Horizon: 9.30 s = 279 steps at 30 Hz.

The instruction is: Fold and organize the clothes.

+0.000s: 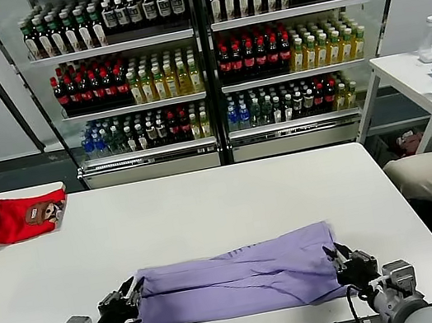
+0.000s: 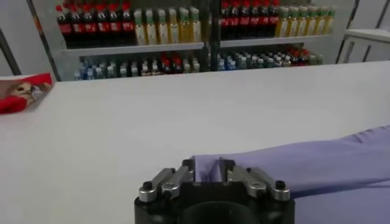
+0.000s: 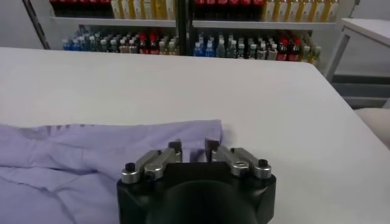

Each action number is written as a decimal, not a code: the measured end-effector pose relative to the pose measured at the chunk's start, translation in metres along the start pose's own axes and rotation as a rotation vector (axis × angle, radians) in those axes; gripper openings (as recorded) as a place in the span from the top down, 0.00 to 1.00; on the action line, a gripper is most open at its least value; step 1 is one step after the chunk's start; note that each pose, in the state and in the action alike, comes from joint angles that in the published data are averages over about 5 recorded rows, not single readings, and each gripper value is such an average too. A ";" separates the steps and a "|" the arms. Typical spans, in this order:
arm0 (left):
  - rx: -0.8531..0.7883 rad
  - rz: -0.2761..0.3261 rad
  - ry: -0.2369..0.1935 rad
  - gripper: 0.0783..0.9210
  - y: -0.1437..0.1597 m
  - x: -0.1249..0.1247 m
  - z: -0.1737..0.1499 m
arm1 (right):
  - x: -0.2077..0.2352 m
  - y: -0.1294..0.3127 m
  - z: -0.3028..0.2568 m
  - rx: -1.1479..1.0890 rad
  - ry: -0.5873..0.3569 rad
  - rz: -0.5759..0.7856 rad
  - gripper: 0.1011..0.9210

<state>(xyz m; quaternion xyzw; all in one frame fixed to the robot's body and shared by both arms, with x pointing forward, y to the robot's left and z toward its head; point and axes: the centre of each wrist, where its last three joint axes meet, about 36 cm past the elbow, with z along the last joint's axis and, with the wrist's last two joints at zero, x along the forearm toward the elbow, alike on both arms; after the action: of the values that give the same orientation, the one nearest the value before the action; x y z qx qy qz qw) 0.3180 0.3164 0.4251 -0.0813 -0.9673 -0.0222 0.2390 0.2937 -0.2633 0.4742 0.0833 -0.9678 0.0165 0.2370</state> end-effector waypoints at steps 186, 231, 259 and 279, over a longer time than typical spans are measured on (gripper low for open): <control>0.032 -0.299 -0.150 0.93 0.123 0.084 -0.076 | -0.002 0.013 0.001 0.044 -0.089 -0.015 0.12; 0.083 0.118 -0.488 0.18 -0.092 -0.030 -0.067 | -0.016 0.011 -0.003 0.039 -0.099 -0.015 0.12; -0.082 -0.142 -0.488 0.12 -0.025 0.000 -0.011 | -0.097 0.107 0.005 -0.150 0.097 -0.147 0.37; -0.088 -0.187 -0.472 0.12 -0.018 0.003 -0.002 | -0.100 0.101 -0.016 -0.171 0.000 -0.132 0.96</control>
<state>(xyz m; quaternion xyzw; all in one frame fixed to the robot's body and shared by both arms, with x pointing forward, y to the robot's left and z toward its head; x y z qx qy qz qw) 0.3137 0.2988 0.4284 -0.0048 -0.9978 -0.0665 -0.0003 0.3711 -0.1469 0.4433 0.1265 -0.9581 -0.0817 0.2438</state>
